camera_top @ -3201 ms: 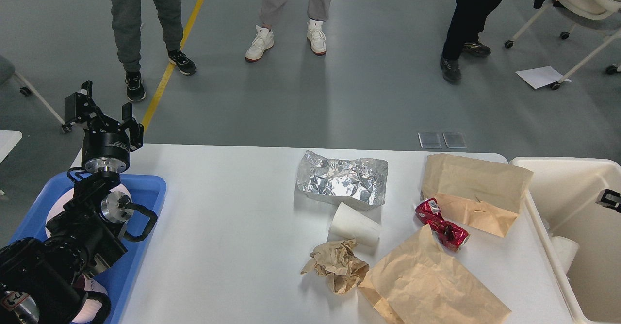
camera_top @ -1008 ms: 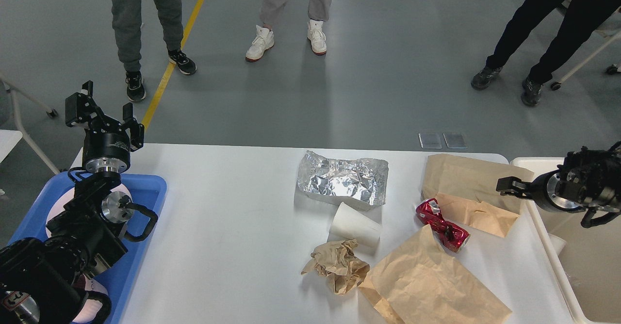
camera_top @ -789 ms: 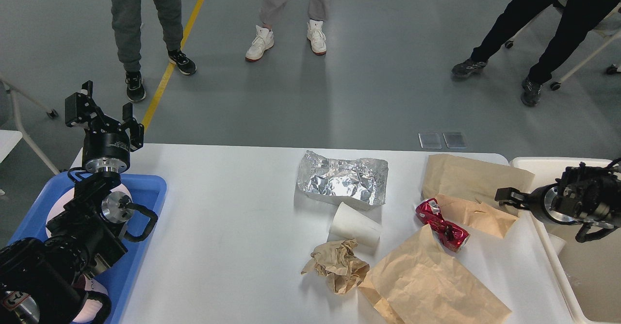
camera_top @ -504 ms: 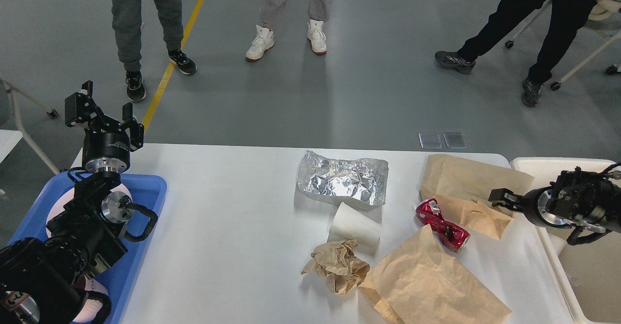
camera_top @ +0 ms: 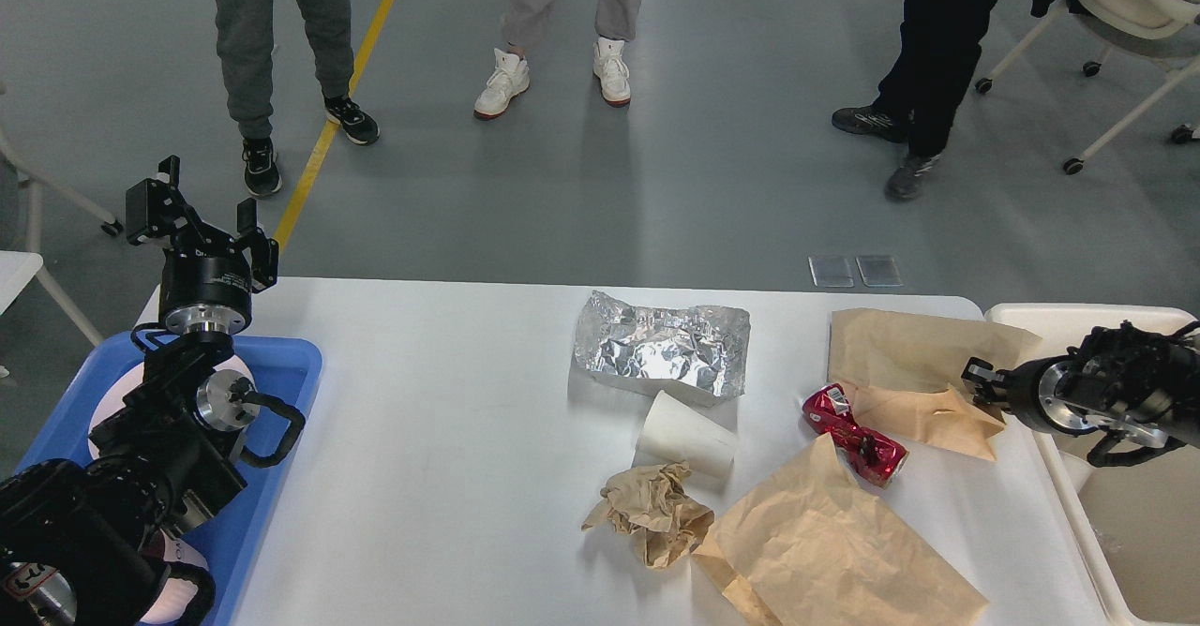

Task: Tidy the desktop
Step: 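Grasp the brown paper bag with the right gripper and lift it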

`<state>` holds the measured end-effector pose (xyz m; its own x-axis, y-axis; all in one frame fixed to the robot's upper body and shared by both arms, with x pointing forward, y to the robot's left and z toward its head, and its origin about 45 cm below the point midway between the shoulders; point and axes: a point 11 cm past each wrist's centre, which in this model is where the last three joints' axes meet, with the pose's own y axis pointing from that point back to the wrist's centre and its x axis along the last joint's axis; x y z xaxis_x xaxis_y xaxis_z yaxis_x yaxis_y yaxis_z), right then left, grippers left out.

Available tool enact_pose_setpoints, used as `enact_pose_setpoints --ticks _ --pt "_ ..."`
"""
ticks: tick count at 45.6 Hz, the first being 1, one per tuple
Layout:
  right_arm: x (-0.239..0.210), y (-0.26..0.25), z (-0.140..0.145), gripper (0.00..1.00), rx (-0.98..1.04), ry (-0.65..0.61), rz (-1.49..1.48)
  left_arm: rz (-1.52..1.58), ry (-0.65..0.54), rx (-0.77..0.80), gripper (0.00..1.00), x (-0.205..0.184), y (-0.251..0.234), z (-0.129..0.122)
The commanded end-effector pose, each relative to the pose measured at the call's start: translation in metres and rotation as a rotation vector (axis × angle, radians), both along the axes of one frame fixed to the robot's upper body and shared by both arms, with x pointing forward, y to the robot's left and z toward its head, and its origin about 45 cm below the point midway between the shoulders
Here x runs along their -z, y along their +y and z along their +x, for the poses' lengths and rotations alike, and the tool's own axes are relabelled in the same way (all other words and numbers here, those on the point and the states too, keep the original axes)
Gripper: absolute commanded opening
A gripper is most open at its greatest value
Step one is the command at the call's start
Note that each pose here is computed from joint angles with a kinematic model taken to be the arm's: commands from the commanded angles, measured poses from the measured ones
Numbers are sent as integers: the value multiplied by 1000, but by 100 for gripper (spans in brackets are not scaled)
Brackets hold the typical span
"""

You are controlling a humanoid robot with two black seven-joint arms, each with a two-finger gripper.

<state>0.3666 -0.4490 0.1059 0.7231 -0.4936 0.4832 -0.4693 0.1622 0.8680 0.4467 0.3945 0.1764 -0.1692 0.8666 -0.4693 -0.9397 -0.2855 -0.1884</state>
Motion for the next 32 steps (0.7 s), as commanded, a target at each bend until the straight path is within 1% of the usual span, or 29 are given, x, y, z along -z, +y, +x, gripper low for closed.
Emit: enact_pose_setpoints --ticks 1,8,16,25,32 --pt "-17 -10 8 0 32 -34 5 0 0 0 96 0 0 0" --pt "-55 -18 19 0 65 -80 34 0 0 0 96 0 0 0" --pt "-129 -11 32 0 93 -144 154 0 0 0 96 0 0 0" --pt "-217 16 53 0 28 -210 291 0 0 0 96 0 0 0" --pt "-268 30 60 0 -33 -231 347 0 0 0 96 0 0 0"
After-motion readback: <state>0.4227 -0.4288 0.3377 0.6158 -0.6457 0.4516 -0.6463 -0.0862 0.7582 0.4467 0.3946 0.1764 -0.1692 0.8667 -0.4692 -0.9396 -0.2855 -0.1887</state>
